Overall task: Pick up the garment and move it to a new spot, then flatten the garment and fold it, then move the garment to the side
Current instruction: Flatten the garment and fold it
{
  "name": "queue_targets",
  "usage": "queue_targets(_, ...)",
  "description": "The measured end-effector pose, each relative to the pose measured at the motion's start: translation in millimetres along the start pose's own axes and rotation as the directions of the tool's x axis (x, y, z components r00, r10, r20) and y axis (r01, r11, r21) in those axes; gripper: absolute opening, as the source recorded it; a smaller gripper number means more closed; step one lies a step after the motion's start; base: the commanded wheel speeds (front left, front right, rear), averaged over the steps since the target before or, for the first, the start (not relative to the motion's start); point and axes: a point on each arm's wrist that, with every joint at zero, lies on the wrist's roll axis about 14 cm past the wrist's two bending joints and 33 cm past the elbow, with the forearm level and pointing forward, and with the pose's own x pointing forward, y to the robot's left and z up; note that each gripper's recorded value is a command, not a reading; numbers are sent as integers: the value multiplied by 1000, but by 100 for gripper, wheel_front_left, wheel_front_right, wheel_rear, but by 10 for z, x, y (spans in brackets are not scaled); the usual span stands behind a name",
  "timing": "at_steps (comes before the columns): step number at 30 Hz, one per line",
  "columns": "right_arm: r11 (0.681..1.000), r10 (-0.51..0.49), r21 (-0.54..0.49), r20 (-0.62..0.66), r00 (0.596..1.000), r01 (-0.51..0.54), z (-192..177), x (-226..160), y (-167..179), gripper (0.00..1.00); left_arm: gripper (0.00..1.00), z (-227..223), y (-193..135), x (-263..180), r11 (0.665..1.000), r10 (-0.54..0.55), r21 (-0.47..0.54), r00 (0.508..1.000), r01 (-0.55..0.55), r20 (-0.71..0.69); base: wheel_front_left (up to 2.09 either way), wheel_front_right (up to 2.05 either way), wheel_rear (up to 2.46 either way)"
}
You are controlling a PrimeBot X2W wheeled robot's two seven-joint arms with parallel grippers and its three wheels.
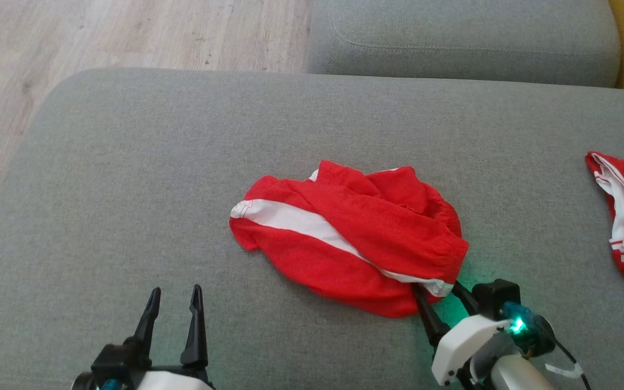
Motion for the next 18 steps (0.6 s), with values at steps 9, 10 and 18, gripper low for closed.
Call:
queue_targets(9,1000,3,24,22,1000,-3,33,6,8,7,100,-12,-82,43,1000,-29,3,1000,29,-7,0,0,0)
queue_targets(10,1000,-2,28,32,999,1,59,4,-8,0,100,-5,-122,63,999,-46,3,999,46,-9,0,0,0)
queue_targets(18,998,-58,15,85,995,57,239,-24,-199,0,100,127,-530,371,978,-209,8,977,209,-36,0,0,0)
